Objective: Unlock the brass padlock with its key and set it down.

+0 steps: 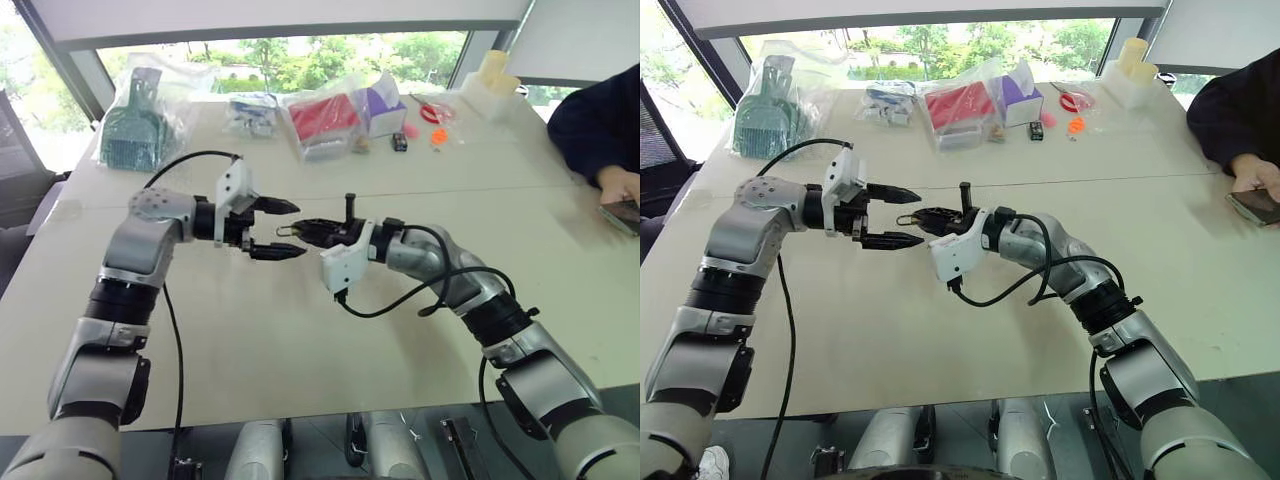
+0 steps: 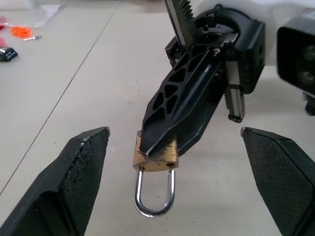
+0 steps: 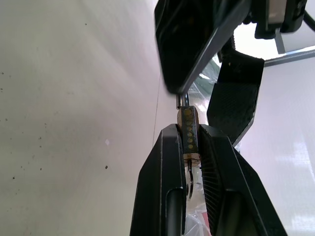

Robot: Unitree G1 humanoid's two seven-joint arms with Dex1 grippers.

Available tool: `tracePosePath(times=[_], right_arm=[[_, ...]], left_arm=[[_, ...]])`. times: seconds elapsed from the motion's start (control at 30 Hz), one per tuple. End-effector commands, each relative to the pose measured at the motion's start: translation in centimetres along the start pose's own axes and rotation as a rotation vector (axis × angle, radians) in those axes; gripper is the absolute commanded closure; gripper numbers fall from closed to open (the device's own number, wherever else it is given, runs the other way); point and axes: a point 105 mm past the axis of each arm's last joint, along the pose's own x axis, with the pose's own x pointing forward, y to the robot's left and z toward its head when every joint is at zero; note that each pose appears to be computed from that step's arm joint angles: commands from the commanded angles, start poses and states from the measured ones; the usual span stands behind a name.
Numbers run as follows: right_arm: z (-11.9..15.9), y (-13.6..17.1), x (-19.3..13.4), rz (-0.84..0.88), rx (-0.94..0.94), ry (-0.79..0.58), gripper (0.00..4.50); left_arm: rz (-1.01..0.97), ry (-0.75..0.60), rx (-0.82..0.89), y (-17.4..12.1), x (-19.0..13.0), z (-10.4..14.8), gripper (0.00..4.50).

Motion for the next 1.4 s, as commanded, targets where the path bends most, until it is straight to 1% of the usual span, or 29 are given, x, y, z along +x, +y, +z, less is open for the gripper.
tracePosePath(times=[0.03,0.13,0.2,0.23,0.27,0.43,0.47,0.5,0.53,0.83,1.07,1.23,1.4], right_arm=[[0.2,-1.8,-0.3,-0.067,-0.016,-0.010,4.50],[0.1,-1.8,-0.4,-0.066,-0.014,-0.008,4.50],[0.1,-1.8,-0.4,-0.066,-0.014,-0.007,4.50],[0.1,-1.8,-0.4,-0.066,-0.013,-0.007,4.50],[0.1,-1.8,-0.4,-0.066,-0.013,-0.007,4.50],[0.2,-2.0,-0.4,-0.070,-0.015,-0.008,4.50],[0.1,-2.1,-0.4,-0.070,-0.015,-0.007,4.50],[0.1,-2.1,-0.4,-0.070,-0.014,-0.006,4.50],[0.1,-2.1,-0.4,-0.069,-0.014,-0.006,4.50],[0.1,-2.0,-0.5,-0.064,-0.009,0.001,4.50],[0.4,-2.3,-0.5,-0.067,-0.009,-0.008,4.50],[0.9,-2.2,-0.4,-0.063,0.000,-0.024,4.50],[1.1,-1.8,-0.4,-0.051,0.013,-0.029,4.50]], left_arm=[[0.064,-0.054,0.052,0.6,-1.6,2.2,0.08],[0.103,-0.085,0.037,1.0,-2.6,2.9,0.08],[0.101,-0.086,0.034,0.8,-2.9,2.9,0.58],[0.099,-0.085,0.034,0.7,-2.8,2.8,0.87],[0.099,-0.086,0.034,0.7,-2.6,2.7,1.28],[0.093,-0.093,0.019,0.4,-1.8,2.1,3.47],[0.092,-0.093,0.014,0.4,-1.7,1.9,3.79],[0.088,-0.091,0.010,0.3,-1.5,1.7,4.23],[0.083,-0.087,0.002,0.2,-1.3,1.4,4.47],[0.079,-0.009,-0.017,0.0,-0.4,-1.5,4.47],[0.112,0.028,-0.013,0.8,-0.3,-3.1,4.47],[0.169,-0.004,-0.009,1.8,-0.3,-3.0,4.47],[0.177,-0.026,-0.020,1.9,-0.4,-2.7,4.47]])
